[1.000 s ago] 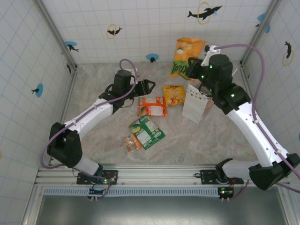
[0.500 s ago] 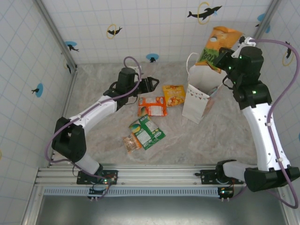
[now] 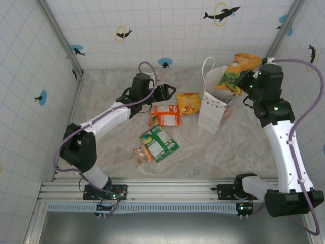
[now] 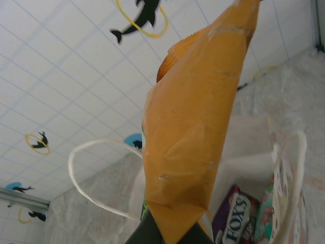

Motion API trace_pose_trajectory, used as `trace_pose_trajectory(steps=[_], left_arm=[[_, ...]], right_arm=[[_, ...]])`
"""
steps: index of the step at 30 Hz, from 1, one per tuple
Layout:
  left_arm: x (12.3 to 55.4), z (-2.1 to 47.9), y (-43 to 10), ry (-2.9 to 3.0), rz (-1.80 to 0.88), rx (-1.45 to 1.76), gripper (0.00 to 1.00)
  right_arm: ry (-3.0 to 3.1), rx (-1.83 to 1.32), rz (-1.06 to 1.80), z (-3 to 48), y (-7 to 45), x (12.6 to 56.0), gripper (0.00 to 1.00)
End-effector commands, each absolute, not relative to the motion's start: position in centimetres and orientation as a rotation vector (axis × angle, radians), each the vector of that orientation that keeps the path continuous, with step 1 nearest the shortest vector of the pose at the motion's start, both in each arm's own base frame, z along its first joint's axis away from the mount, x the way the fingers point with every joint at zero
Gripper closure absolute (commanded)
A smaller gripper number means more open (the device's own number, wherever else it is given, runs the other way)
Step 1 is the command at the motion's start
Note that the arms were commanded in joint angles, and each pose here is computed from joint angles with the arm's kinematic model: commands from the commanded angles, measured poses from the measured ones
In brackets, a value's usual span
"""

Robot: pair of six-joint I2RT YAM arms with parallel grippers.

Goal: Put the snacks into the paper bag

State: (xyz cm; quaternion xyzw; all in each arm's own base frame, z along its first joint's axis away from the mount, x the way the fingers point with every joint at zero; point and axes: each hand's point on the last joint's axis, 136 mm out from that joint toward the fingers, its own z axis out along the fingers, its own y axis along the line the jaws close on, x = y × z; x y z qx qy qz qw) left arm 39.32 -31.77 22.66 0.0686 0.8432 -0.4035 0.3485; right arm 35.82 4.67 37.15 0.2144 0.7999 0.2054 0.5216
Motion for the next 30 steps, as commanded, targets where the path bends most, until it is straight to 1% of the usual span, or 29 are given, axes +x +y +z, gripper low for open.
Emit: trace_pose_trajectory(steps=[1, 11, 17, 20, 21, 24, 25, 27, 30], left_arm=[[39.7, 23.8, -32.6, 2.150, -1.084, 0.195, 0.31], [40.0, 24.0, -33.0, 2.140, -1.098, 0.202, 0.32], [40.0, 24.2, -33.2, 2.133, -1.112, 0.204, 0.32], [40.1, 24.4, -33.3, 2.129, -1.122, 0.209, 0.32], [40.1, 24.5, -33.4, 2.127, -1.123, 0.210, 0.32], [40.1, 24.6, -33.5, 2.122, -1.129, 0.213, 0.32], [40.1, 24.7, -33.5, 2.119, -1.132, 0.213, 0.32], [40.1, 25.0, -33.6, 2.109, -1.145, 0.217, 0.32], [40.1, 25.4, -34.1, 2.093, -1.181, 0.226, 0.32]], right_arm=[[1.937, 0.541, 0.499, 36.1, 5.0, 35.8, 1.00], [2.003, 0.536, 0.560, 33.4, 7.2, 37.6, 1.00], [2.035, 0.555, 0.579, 32.0, 8.1, 37.3, 0.98], [2.042, 0.571, 0.561, 31.5, 7.8, 37.3, 0.91], [2.040, 0.575, 0.553, 31.5, 7.7, 37.3, 0.87], [2.038, 0.574, 0.541, 31.8, 7.5, 37.5, 0.69], [2.035, 0.565, 0.535, 32.2, 7.4, 37.5, 0.65], [2.030, 0.550, 0.508, 33.4, 7.1, 37.4, 0.61], [2.021, 0.524, 0.463, 35.4, 6.3, 36.9, 0.58]])
